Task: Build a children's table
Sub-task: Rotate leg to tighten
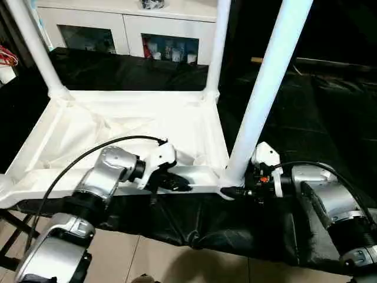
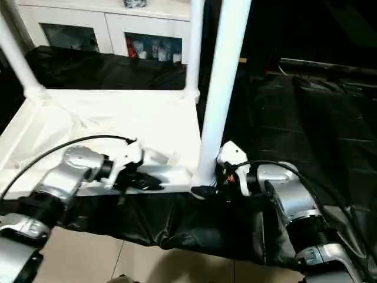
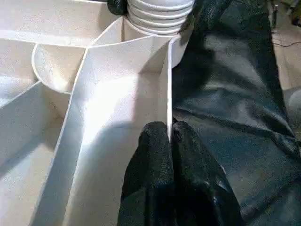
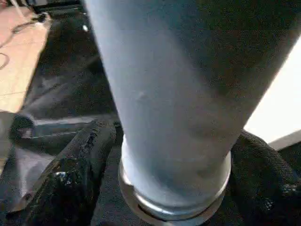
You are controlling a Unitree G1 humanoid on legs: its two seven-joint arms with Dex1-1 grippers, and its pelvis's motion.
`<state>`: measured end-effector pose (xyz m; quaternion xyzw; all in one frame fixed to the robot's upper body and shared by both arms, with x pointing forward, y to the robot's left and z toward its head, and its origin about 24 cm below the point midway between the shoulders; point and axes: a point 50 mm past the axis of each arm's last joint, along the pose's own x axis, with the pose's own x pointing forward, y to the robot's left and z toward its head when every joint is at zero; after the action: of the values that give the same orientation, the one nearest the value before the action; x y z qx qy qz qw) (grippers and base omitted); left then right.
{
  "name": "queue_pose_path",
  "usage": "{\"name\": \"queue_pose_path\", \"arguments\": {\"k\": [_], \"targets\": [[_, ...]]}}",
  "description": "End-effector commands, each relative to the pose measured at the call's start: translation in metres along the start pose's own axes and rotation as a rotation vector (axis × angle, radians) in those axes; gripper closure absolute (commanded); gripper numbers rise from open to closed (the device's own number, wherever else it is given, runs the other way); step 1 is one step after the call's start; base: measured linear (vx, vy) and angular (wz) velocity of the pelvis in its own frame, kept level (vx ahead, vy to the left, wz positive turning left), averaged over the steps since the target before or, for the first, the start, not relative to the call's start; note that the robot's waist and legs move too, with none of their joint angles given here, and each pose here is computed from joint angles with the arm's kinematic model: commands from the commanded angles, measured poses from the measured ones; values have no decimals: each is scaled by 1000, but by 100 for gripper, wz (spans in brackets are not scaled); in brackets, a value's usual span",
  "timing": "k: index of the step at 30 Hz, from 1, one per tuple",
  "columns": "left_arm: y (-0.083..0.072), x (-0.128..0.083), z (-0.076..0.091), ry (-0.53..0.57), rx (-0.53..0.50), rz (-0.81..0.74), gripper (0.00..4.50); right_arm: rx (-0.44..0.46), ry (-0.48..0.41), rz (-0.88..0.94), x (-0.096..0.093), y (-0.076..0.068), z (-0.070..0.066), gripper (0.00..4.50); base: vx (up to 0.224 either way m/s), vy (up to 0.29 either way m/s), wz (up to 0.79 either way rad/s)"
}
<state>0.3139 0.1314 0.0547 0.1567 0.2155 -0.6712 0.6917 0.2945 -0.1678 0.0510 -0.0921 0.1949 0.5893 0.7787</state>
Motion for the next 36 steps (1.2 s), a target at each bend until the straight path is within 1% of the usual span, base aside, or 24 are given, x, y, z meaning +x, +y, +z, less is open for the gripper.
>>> {"name": "queue_pose_path", "arguments": {"k": [1, 6, 10, 11, 12, 14, 15, 16, 17, 21, 23, 24, 25, 27, 30, 31, 33, 34, 36], "targets": [[-6, 9, 7, -28, 30, -68, 450, -31, 4, 79, 9, 9, 5, 116, 0, 0, 0], [-7, 9, 5, -25, 27, -72, 450, -25, -13, 98, 15, 15, 3, 166, 0, 0, 0], [-3, 14, 7, -34, 29, -18, 450, -8, -45, 71, 23, 19, 1, 174, 0, 0, 0], [5, 20, 11, -41, 13, 89, 450, 13, -64, -69, 34, 13, -1, 176, 0, 0, 0], [10, 24, 14, -49, 4, 157, 450, 35, -73, -167, 40, 8, -2, 177, 0, 0, 0], [13, 26, 16, -55, -1, 196, 450, 49, -78, -226, 43, 5, -3, 178, 0, 0, 0], [19, 34, 22, -71, -16, 277, 450, 110, -97, -377, 52, -3, -5, 178, 0, 0, 0], [19, 34, 22, -71, -16, 277, 450, 110, -97, -377, 52, -3, -5, 178, 0, 0, 0], [22, 41, 27, -79, -29, 333, 450, 164, -111, -481, 61, -8, -5, 179, 0, 0, 0], [25, 53, 35, -95, -47, 418, 450, 239, -131, -589, 80, -10, -1, 180, 0, 0, 0], [25, 57, 38, -106, -53, 430, 450, 238, -144, -588, 88, -8, 4, 180, 0, 0, 0], [22, 64, 41, -117, -49, 422, 450, 226, -163, -584, 96, -5, 9, 180, 0, 0, 0], [21, 66, 42, -119, -44, 412, 450, 220, -171, -577, 98, -4, 11, 145, 0, 0, 0], [18, 69, 42, -125, -30, 391, 450, 217, -188, -561, 99, -3, 14, 110, 0, 0, 0], [13, 69, 41, -136, 1, 330, 450, 214, -200, -553, 91, -7, 14, 100, 0, 0, 0], [11, 68, 40, -141, 12, 311, 450, 200, -200, -547, 88, -9, 15, 74, 0, 0, 0], [7, 64, 38, -147, 32, 261, 450, 164, -191, -514, 79, -11, 14, 74, 0, 0, 0], [5, 60, 34, -145, 38, 221, 450, 124, -176, -476, 70, -13, 13, 74, 0, 0, 0], [3, 55, 30, -133, 45, 184, 450, 79, -154, -413, 58, -13, 11, 74, 0, 0, 0]]}}
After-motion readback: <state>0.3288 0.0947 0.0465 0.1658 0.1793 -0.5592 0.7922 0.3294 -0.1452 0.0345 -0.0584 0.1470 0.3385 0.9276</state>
